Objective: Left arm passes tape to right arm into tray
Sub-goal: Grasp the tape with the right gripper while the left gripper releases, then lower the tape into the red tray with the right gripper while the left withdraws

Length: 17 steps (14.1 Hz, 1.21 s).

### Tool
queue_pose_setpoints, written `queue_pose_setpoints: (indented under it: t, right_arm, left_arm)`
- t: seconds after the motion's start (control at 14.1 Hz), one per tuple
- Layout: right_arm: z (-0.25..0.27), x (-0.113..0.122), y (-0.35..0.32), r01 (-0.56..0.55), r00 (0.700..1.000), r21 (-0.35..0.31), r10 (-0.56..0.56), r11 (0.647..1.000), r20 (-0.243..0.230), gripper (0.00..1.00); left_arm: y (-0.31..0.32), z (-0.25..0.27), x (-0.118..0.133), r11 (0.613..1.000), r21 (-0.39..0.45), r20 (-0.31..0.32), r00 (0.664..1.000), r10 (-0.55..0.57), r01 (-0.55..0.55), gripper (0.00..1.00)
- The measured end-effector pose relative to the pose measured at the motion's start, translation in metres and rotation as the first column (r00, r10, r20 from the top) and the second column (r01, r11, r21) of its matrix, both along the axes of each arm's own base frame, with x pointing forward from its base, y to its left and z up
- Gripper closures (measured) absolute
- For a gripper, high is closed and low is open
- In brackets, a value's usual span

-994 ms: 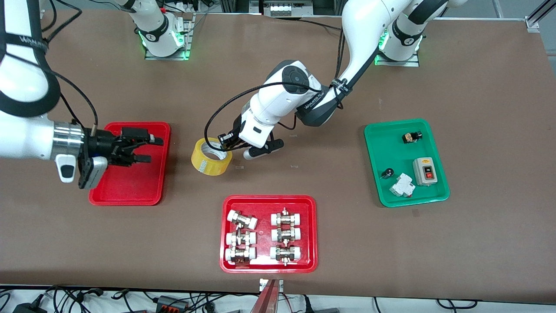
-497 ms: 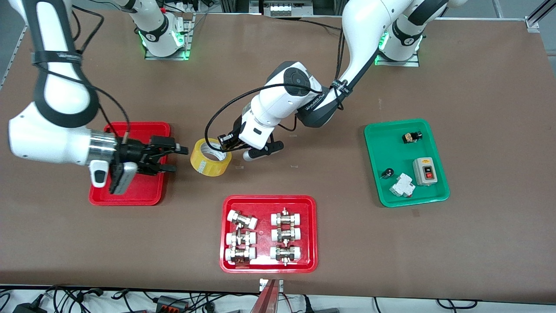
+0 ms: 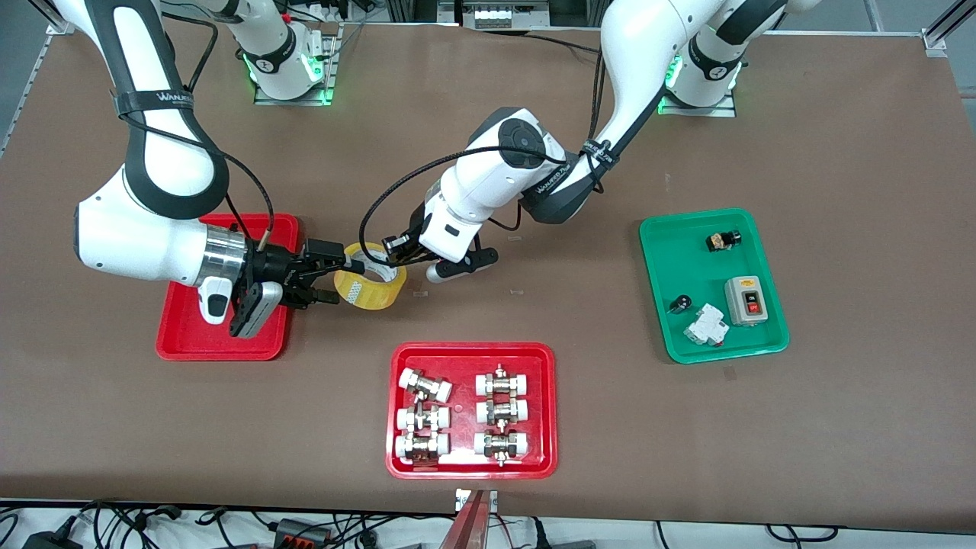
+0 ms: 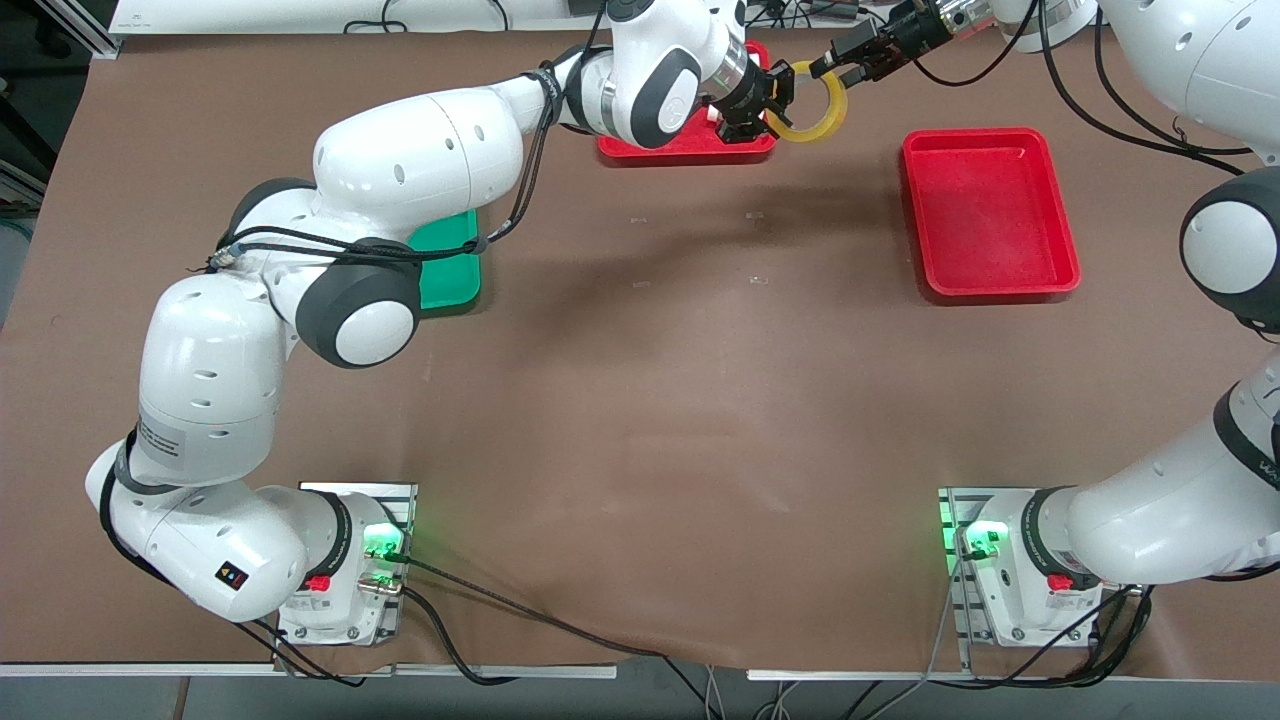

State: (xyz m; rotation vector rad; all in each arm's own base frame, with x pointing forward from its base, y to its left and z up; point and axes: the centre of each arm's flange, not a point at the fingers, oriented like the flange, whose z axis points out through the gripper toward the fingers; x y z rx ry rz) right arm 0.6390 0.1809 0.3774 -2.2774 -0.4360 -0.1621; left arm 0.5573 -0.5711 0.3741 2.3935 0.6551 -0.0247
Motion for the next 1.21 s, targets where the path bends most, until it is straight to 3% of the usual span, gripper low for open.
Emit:
queue_pose_setpoints:
  t: [0.28, 0.78, 0.99, 1.21]
  right_arm:
    - [0.003, -0.001, 0.001, 0.001, 1.0, 0.009, -0.001, 1.0, 0.002, 0.42]
    - [0.007, 0.001, -0.006, 0.009, 1.0, 0.01, -0.01, 1.0, 0.014, 0.44]
    - [0.007, 0.003, -0.014, 0.023, 1.0, 0.007, -0.023, 1.0, 0.015, 0.44]
    - [0.004, 0.007, -0.043, 0.047, 0.999, 0.011, -0.047, 0.999, -0.009, 0.45]
  left_arm:
    - [0.001, -0.001, 0.002, 1.0, 0.001, 0.0, 1.0, 0.003, -0.003, 0.79]
    - [0.007, 0.01, 0.01, 0.999, -0.027, -0.002, 1.0, 0.024, -0.024, 0.75]
    - [0.053, 0.047, 0.053, 0.993, -0.057, 0.041, 0.994, 0.103, -0.101, 0.51]
    - [0.176, 0.117, 0.107, 0.984, 0.034, -0.03, 0.984, 0.177, -0.176, 0.22]
